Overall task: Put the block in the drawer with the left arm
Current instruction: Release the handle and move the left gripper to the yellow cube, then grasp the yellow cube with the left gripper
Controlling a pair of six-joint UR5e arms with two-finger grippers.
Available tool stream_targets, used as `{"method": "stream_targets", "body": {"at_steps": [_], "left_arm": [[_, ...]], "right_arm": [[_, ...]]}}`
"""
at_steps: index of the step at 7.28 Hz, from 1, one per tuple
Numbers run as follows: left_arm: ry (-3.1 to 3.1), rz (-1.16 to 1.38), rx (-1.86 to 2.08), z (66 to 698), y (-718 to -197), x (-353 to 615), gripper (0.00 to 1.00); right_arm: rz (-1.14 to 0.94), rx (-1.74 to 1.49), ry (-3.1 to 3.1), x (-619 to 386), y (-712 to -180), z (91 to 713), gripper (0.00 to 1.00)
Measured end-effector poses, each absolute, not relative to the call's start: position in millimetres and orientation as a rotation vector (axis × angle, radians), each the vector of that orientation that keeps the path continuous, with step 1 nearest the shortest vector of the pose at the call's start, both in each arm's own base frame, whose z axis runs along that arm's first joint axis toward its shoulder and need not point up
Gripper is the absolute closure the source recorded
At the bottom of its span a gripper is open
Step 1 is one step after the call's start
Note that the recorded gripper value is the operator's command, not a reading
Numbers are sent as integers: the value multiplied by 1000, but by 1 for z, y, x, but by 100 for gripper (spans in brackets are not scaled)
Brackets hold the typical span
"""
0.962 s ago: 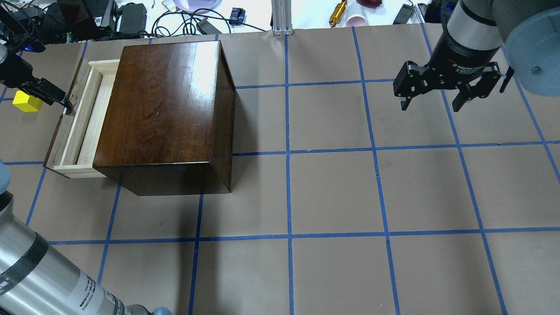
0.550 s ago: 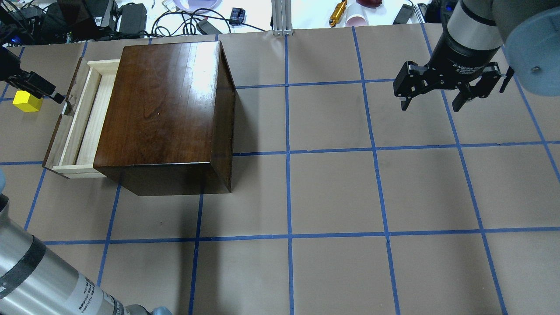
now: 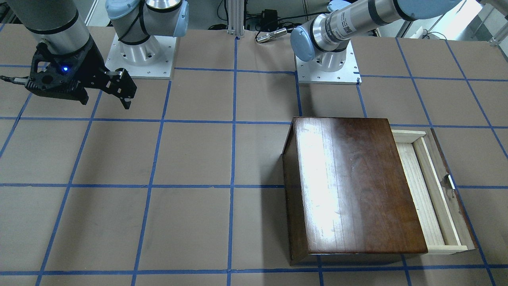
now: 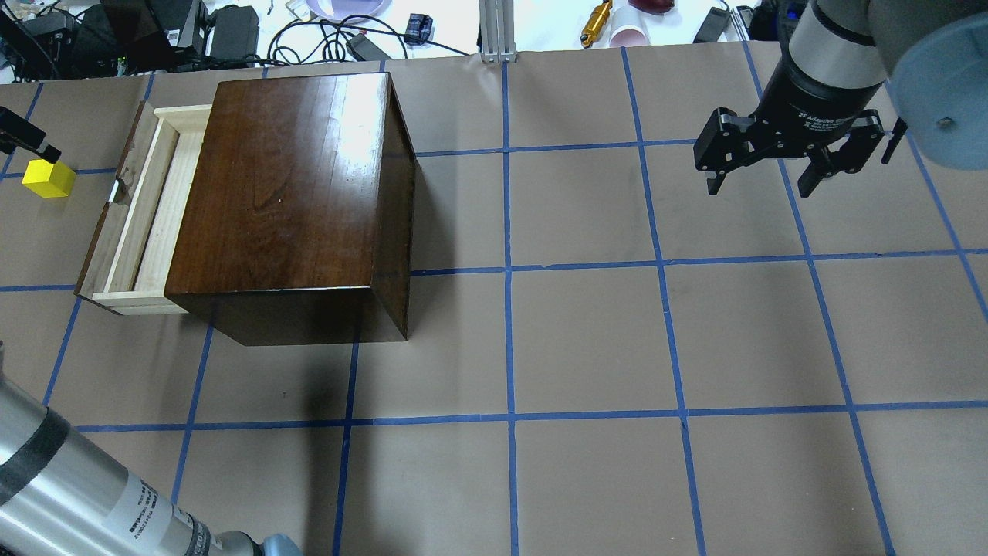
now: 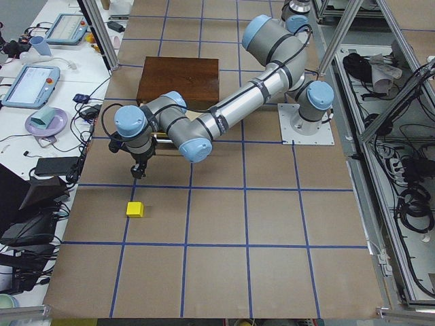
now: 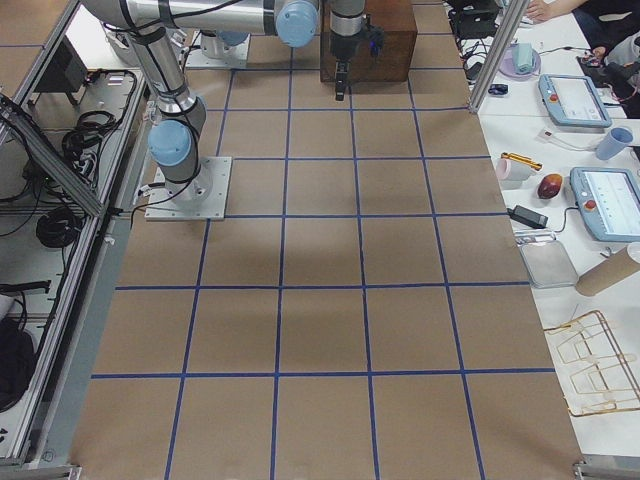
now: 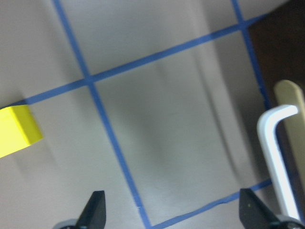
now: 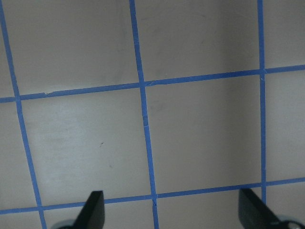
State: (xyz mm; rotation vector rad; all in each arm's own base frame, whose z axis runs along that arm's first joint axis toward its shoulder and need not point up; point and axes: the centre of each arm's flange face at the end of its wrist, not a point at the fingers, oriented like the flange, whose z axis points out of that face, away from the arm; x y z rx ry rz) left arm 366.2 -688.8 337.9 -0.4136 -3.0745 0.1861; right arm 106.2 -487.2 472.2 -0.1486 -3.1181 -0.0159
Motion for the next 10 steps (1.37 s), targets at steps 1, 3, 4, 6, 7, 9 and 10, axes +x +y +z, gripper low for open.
{"method": "stream_targets", "body": {"at_steps": [1, 3, 4, 6, 7, 9, 10], "left_arm": [[-3103, 223, -374, 320, -694, 384, 2], [-3129, 254, -289, 285, -707, 408, 2], [-3150, 246, -259, 272, -713, 421, 2], [-3191, 201, -206, 250, -720, 445, 2], [-3193, 191, -174, 239, -723, 450, 2], [-3200, 201, -149, 221, -727, 455, 2], [-3202, 205, -146, 215, -729, 457, 2]], "right_arm": [[-16, -149, -3118, 106, -487, 472, 0], [-16, -149, -3118, 106, -487, 472, 0], [-16, -149, -3118, 106, -487, 472, 0], [-16, -149, -3118, 106, -487, 472, 0], [-16, -149, -3118, 106, -487, 472, 0], [-16, -149, -3118, 106, -487, 472, 0], [-17, -149, -3118, 106, -487, 472, 0]]}}
